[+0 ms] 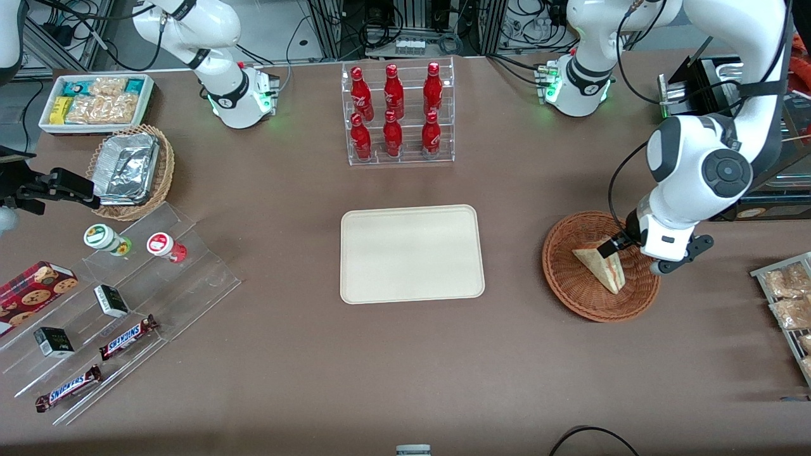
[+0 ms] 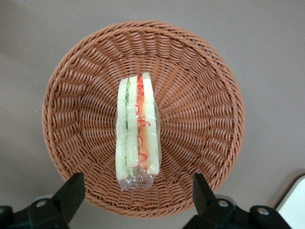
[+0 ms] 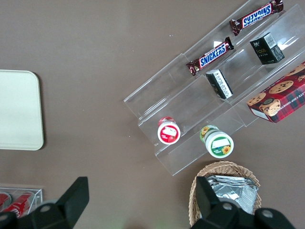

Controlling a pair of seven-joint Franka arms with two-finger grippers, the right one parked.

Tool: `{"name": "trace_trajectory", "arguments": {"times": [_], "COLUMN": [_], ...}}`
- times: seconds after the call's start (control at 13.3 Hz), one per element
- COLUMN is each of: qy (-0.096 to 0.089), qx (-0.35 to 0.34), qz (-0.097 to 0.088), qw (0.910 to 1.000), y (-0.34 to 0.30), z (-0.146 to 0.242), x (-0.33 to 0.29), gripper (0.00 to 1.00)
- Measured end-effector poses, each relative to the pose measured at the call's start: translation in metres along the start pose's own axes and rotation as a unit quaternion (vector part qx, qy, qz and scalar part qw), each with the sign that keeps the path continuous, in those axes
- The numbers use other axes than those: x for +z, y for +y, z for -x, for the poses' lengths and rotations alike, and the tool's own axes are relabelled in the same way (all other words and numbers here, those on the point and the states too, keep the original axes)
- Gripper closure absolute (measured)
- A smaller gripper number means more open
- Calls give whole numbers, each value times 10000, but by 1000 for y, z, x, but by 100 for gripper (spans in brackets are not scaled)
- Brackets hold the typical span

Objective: Place sandwich from basket to tray
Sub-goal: 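Lower the open left gripper and close it on the sandwich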

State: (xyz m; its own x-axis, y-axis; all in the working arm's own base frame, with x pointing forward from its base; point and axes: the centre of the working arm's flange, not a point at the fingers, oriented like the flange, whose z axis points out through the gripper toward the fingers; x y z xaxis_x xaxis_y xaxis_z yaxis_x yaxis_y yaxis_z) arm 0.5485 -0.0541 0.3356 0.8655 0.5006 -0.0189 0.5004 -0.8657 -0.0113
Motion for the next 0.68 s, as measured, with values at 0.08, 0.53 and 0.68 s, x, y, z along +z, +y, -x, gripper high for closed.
{"name": "trace_trajectory", "arguments": {"times": [0.08,0.53,0.68], "qy": [-3,133,156], "qx": [-54,-249,-255], "qz": [-1,110,139], "qw": [10000,9995,9995], "y": [-2,-6,-7], "z": [3,9,10], "x": [6,26,39], "gripper": [0,0,0]}}
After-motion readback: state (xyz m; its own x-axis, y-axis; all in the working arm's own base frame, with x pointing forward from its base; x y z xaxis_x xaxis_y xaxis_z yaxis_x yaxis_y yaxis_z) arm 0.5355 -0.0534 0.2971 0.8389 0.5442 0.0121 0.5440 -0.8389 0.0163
